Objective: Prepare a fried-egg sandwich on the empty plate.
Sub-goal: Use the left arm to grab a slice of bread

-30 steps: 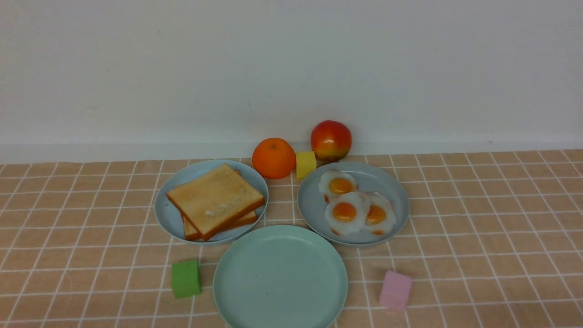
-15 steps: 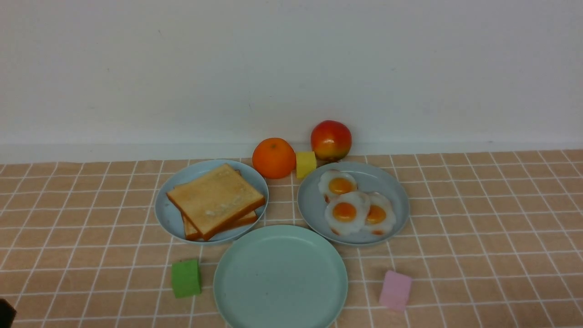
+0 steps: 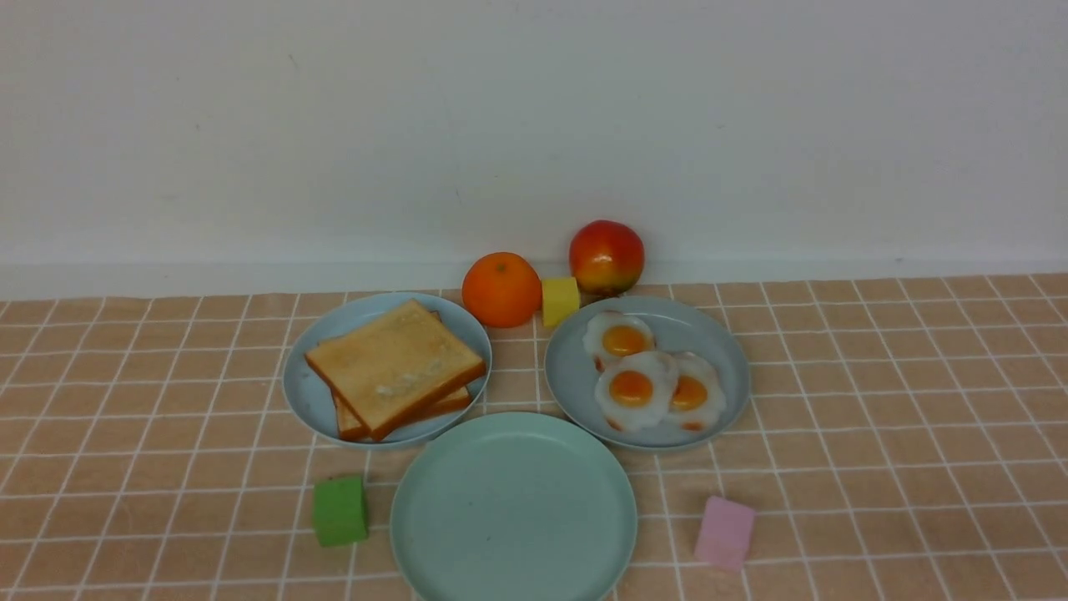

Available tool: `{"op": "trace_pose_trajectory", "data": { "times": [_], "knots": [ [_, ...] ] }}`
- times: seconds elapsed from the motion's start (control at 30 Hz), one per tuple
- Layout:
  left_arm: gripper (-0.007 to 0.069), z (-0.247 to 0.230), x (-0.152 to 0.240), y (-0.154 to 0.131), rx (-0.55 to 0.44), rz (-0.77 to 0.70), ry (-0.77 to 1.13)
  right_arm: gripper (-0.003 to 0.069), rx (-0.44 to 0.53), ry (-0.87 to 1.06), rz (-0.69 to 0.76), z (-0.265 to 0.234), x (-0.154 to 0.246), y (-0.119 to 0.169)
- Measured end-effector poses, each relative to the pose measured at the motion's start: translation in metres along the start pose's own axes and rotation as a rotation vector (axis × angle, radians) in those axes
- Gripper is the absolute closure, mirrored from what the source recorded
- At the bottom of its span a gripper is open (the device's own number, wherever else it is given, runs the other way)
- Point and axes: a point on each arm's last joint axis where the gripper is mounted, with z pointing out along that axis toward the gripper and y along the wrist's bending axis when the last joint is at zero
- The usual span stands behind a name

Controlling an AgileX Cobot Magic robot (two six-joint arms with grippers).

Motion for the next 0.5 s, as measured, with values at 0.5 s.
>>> {"op": "trace_pose_trajectory", "data": {
  "times": [0.5],
  "knots": [
    [0.0386, 0.043, -0.137, -0.085, 0.127, -0.26, -0.093, 0.0419, -0.071, 0.008, 0.111, 0.076, -0.157, 0.068]
  ]
}}
